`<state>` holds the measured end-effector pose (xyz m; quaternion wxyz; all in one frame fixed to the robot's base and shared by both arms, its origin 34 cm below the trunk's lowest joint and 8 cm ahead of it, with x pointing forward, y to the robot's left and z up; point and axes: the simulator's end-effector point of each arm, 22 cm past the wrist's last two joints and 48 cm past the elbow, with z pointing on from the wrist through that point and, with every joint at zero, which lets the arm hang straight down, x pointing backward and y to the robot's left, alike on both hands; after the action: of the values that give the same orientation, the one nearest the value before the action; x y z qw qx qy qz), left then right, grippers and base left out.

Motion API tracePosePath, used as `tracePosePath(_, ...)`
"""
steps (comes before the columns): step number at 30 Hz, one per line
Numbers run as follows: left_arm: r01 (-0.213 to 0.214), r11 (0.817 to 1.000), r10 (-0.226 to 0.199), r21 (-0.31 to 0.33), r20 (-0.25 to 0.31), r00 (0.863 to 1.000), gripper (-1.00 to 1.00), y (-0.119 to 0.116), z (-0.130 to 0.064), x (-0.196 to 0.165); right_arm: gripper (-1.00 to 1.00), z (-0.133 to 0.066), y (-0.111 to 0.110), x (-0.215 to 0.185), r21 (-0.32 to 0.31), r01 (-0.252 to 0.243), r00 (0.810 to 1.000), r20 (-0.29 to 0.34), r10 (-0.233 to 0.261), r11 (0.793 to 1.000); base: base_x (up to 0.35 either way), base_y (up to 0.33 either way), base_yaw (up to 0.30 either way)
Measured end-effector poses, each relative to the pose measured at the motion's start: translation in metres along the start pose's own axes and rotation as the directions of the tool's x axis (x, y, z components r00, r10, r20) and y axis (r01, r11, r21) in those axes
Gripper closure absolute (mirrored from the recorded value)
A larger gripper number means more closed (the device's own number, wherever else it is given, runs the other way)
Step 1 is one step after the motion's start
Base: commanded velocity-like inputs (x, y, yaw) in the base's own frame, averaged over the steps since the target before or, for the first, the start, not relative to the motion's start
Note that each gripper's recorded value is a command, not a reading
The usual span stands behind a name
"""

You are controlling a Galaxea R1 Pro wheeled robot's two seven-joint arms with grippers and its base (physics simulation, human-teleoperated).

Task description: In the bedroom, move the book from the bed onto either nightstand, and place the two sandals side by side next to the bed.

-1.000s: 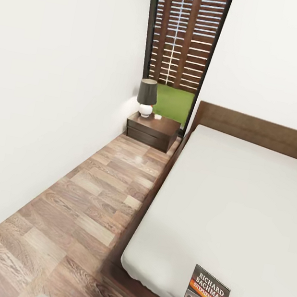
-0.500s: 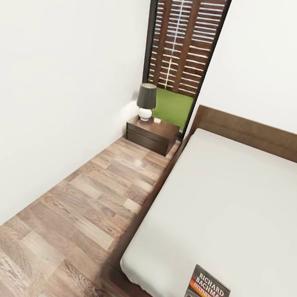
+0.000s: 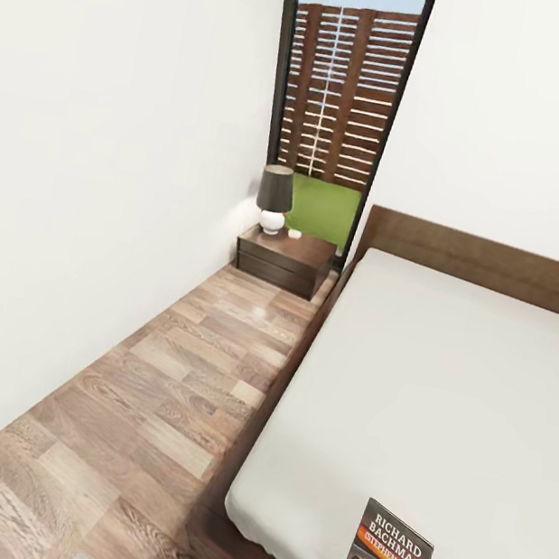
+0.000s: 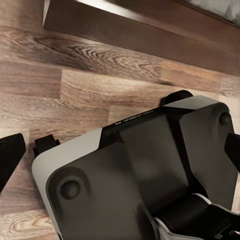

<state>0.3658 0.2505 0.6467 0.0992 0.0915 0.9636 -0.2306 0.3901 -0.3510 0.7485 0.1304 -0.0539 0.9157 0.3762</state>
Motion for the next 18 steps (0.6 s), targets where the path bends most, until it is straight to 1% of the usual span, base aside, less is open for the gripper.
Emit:
tracePosePath(4, -0.003, 1.0, 0.003, 0.0, 0.006, 1.0, -1.0, -0.001, -0.001, -0.003, 1.0, -0.001, 0.001, -0.002, 0.0, 0.005, 1.0, 0.005, -0.005, 1.0, 0.0, 0.0, 0.0)
tracePosePath(8, -0.006, 1.0, 0.006, 0.01, 0.013, 1.0, -1.0, -0.008, 0.002, -0.006, 1.0, -0.002, 0.002, -0.004, 0.0, 0.009, 1.0, 0.009, -0.009, 1.0, 0.0, 0.0, 0.0)
tracePosePath(18, -0.012, 1.0, 0.012, 0.017, 0.024, 1.0, -1.0, -0.015, 0.002, -0.01, 1.0, -0.004, 0.004, -0.009, 0.003, 0.019, 1.0, 0.02, -0.019, 1.0, 0.0, 0.0, 0.0)
